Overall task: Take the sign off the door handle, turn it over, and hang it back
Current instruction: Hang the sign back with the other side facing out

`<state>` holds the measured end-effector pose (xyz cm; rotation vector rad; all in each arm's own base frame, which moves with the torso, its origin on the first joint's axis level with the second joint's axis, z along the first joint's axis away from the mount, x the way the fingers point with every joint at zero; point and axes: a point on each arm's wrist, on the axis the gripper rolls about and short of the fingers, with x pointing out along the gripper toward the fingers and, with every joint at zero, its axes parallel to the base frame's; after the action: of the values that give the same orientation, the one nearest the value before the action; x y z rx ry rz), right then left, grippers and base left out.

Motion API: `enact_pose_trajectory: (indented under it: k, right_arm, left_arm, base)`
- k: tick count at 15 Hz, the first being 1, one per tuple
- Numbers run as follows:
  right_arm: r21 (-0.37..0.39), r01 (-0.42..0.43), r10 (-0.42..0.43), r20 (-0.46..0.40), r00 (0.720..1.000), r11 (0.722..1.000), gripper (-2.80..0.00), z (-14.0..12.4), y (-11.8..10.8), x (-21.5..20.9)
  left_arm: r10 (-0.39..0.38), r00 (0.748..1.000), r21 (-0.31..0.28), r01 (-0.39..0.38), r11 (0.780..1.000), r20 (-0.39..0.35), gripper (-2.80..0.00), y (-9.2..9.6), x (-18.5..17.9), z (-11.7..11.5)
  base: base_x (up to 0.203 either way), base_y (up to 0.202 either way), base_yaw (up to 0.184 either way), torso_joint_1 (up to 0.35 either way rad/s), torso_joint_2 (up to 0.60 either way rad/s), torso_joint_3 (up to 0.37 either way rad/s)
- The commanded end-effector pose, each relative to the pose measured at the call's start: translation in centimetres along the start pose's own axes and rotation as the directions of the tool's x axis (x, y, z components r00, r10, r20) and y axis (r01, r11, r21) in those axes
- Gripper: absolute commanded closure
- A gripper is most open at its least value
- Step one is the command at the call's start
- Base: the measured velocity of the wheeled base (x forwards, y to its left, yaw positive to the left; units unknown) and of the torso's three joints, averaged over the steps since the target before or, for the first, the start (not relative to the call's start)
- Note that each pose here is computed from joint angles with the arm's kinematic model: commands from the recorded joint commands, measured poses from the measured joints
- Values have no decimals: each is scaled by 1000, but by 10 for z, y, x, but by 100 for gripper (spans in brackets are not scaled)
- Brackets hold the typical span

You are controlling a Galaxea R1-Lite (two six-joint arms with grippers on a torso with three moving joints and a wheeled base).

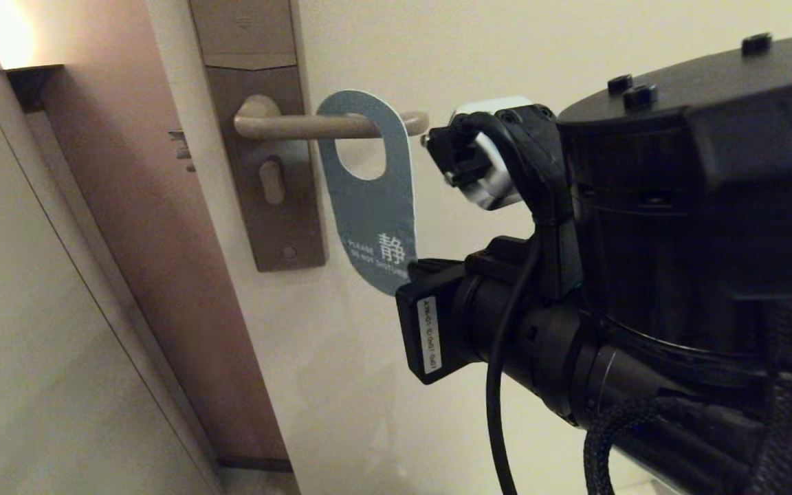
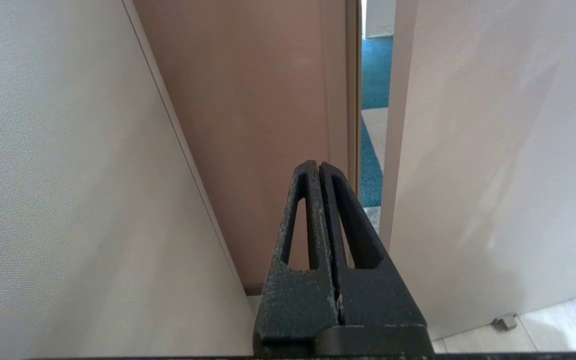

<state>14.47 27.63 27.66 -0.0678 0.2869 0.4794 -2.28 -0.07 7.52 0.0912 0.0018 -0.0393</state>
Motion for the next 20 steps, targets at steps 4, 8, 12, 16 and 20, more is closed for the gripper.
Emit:
enact_pose_trajectory:
  k: [4, 8, 12, 16, 20]
  right_arm:
    - [-2, 2, -2, -2, 1000, 1000, 0, -1, 1, 0]
    - [-7, 3, -3, -3, 1000, 1000, 0, -1, 0, 1]
    - [-21, 20, -20, -21, 1000, 1000, 0, -6, -5, 1]
    - [-20, 41, -41, -21, 999, 999, 0, -6, -10, 6]
    - [18, 31, -31, 31, 999, 999, 0, 2, 3, 23]
  left_arm:
    - [0, 1000, 1, 0, 1000, 1, 0, 0, 0, 0]
    - [0, 1000, 1, 0, 1000, 1, 0, 0, 0, 0]
    - [-1, 1000, 1, 1, 1000, 1, 0, 0, 0, 0]
    - [-1, 1000, 1, 1, 1000, 1, 0, 0, 0, 0]
    - [-1, 1000, 1, 1, 1000, 1, 0, 0, 0, 0]
  base:
    - [0, 0, 0, 0, 0, 0]
    - [0, 0, 0, 0, 0, 0]
    - [0, 0, 0, 0, 0, 0]
    - [0, 0, 0, 0, 0, 0]
    - [0, 0, 0, 0, 0, 0]
